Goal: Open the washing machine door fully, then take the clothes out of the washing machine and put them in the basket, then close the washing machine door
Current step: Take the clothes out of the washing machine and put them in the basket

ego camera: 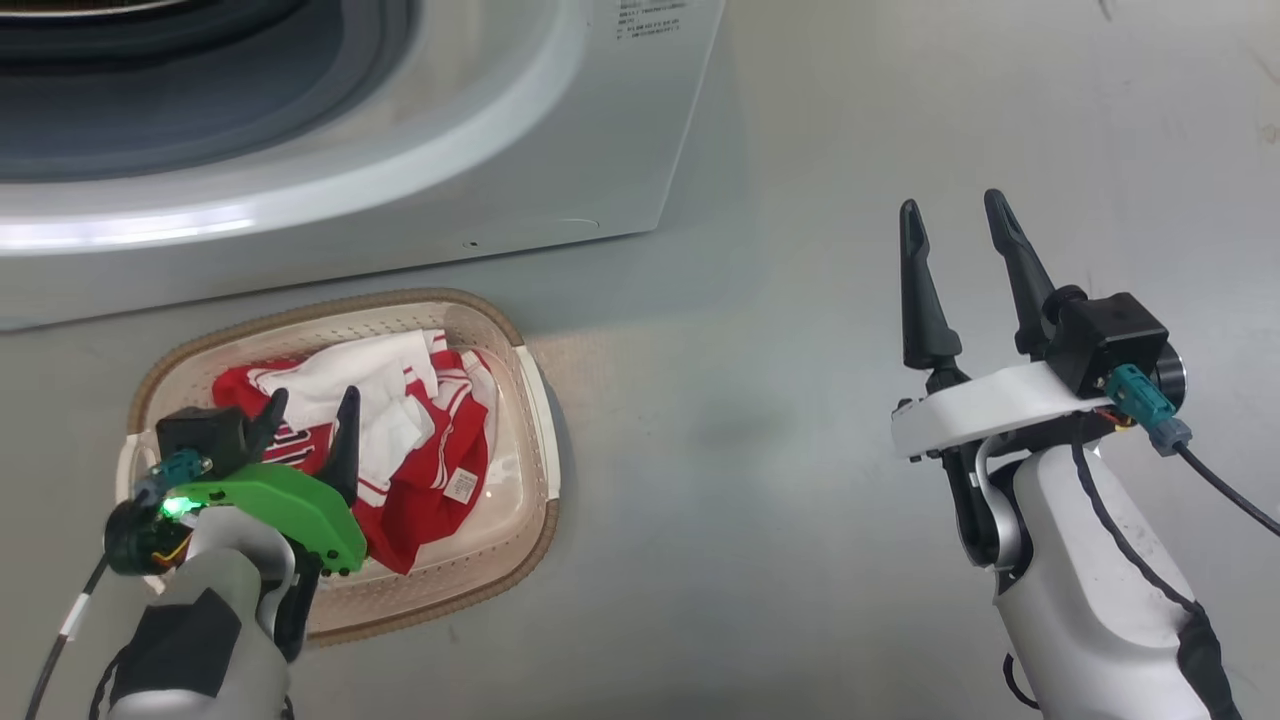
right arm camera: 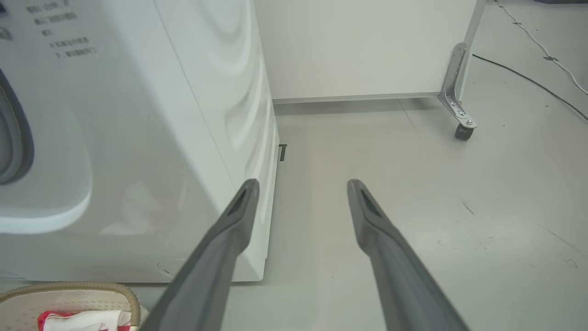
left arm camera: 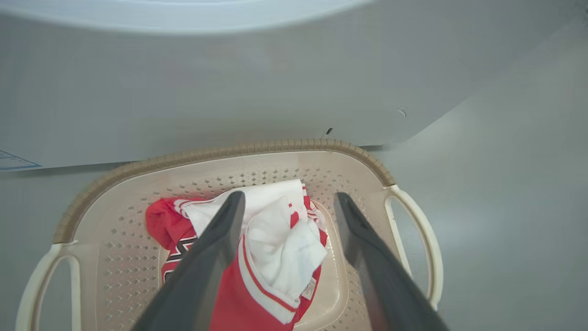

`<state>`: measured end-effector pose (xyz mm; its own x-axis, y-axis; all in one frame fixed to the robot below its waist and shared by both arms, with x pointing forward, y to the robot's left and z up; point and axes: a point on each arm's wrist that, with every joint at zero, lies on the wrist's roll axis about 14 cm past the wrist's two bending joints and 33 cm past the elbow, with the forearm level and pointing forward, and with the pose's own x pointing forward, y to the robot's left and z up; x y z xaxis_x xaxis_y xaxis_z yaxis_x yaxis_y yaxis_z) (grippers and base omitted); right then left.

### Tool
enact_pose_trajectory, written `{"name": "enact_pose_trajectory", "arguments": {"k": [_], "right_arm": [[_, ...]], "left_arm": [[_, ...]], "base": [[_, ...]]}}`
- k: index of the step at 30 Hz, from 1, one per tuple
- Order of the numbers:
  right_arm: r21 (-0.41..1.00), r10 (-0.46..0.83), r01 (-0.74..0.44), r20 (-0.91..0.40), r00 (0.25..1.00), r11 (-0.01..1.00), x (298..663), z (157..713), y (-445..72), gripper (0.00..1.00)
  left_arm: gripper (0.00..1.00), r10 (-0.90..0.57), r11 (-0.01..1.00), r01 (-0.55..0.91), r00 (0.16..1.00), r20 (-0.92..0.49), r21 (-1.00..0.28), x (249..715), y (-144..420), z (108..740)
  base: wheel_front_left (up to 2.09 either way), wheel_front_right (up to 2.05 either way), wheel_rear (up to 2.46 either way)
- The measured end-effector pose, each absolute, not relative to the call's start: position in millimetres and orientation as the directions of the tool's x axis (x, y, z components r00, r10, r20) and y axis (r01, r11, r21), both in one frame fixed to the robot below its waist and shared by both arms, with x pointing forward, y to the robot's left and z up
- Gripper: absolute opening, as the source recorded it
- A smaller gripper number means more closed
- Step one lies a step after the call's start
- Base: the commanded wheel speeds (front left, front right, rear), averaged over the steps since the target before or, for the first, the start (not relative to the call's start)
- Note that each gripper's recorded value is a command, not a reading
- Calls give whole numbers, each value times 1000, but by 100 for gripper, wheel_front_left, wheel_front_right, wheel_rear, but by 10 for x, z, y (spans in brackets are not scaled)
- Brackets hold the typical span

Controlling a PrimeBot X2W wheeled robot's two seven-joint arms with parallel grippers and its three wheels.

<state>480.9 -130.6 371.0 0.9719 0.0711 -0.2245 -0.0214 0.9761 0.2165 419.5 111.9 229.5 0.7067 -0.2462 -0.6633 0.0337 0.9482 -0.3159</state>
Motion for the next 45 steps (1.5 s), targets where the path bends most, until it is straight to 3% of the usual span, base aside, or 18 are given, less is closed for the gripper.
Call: {"name": "enact_pose_trajectory", "arguments": {"k": [6,17,30,45], "right_arm": [[213,70,-26,-202,977,977,4691,3887,-1319,100],[221,79,-48,-133,988,974,4501,4258,-1303,100],[223,108,-95,-46,993,970,4245,4646,-1246,100],[219,114,-112,0,993,969,4033,4829,-1254,100]], "left_arm": [[100,-218,940,37,831,-512,-339,4556,1201,2859],[100,-136,939,19,938,-319,-344,4595,1486,3647],[100,-34,954,-4,992,-123,-299,4347,1827,4406],[100,29,966,-37,999,-33,-257,4028,1978,4712]], "base": [[0,0,0],[0,0,0],[0,0,0],[0,0,0]]}}
